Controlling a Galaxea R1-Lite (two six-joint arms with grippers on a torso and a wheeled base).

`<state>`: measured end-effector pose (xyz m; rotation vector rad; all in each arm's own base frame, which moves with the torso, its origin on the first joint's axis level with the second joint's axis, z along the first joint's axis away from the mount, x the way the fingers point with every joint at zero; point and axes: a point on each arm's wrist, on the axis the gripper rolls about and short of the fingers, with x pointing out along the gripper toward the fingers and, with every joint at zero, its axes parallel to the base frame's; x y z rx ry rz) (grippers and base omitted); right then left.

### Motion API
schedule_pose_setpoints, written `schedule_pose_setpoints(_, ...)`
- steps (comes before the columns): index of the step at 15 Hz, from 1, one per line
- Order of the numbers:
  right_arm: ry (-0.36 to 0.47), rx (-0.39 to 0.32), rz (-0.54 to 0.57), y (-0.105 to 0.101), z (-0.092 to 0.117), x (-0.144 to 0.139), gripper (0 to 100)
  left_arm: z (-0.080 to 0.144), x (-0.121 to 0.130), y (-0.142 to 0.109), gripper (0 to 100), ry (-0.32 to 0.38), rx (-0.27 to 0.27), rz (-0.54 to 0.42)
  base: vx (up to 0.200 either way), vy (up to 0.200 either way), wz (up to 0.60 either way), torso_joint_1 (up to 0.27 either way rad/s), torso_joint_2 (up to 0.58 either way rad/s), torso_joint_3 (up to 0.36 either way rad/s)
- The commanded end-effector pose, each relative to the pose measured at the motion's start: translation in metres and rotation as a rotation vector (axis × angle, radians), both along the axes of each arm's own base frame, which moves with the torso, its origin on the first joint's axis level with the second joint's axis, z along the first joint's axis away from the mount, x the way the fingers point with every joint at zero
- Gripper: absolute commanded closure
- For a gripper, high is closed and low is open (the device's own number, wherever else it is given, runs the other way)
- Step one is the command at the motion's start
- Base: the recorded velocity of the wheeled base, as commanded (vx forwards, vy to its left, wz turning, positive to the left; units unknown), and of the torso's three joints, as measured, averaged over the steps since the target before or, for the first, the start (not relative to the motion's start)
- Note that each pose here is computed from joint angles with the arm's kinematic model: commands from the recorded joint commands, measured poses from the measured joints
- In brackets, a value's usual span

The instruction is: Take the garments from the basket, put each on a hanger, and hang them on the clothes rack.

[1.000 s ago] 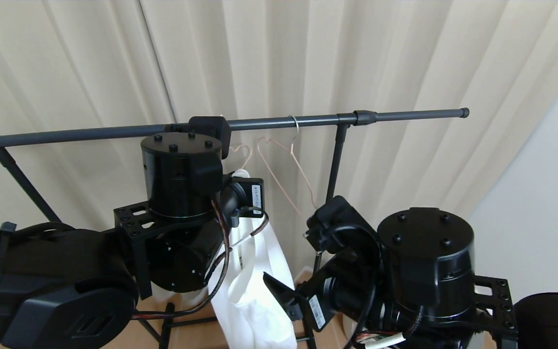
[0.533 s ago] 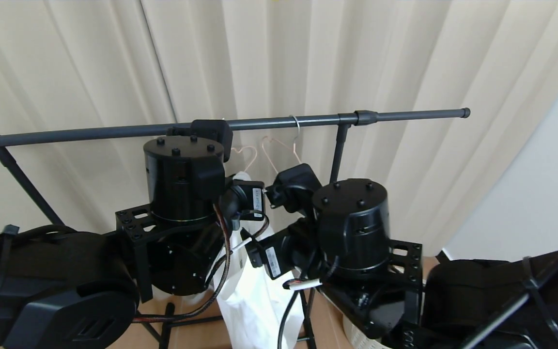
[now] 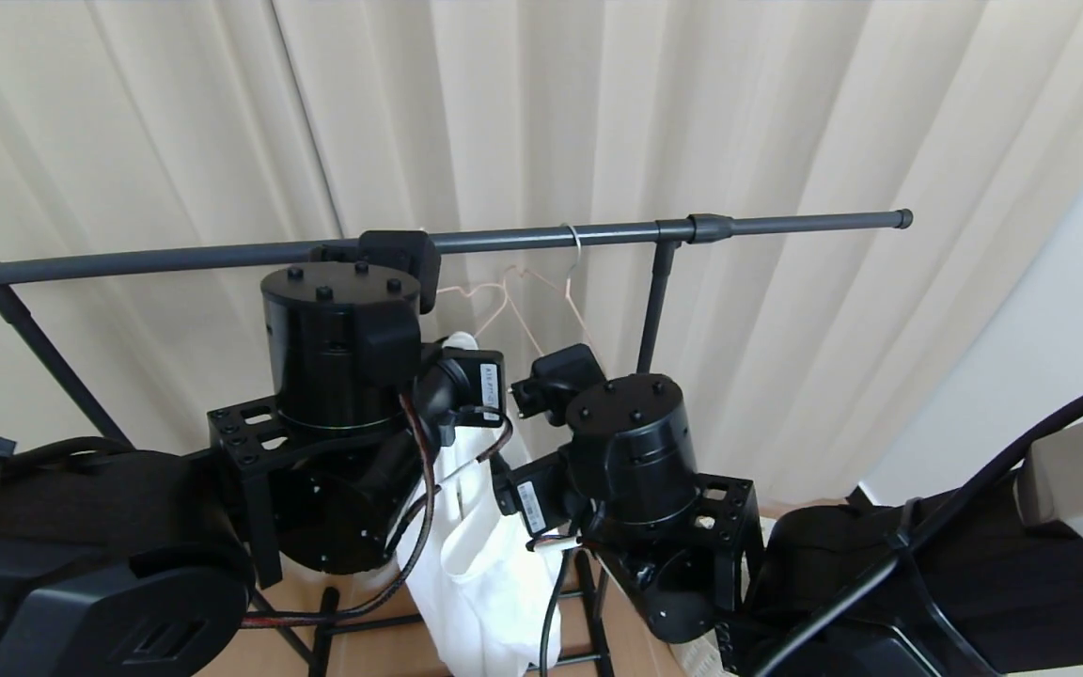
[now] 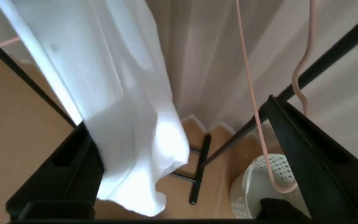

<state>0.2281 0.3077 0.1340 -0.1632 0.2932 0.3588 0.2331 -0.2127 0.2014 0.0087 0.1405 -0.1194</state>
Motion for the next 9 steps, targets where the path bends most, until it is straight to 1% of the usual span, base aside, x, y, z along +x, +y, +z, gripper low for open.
schedule_pose_setpoints(1,0.014,-0.02,-0.019,-0.011,-0.005,0.001,0,0.007,0.001,0.007,100,-0.018,-0.016,0.018,0.0,0.0,0.0,0.0,0.0,0.0)
schedule_pose_setpoints(3,0.033,-0.045,-0.054,-0.026,-0.012,0.007,0,0.017,-0.001,0.016,100,-0.037,-0.03,0.035,0.0,0.0,0.0,0.0,0.0,0.0)
schedule_pose_setpoints(5,0.038,-0.052,-0.089,-0.035,-0.014,0.016,0,0.024,-0.004,0.021,100,-0.054,-0.043,0.039,0.0,0.0,0.0,0.0,0.0,0.0)
schedule_pose_setpoints(9,0.058,-0.076,-0.115,-0.043,-0.022,0.022,0,0.03,-0.008,0.028,100,-0.069,-0.057,0.05,0.0,0.0,0.0,0.0,0.0,0.0)
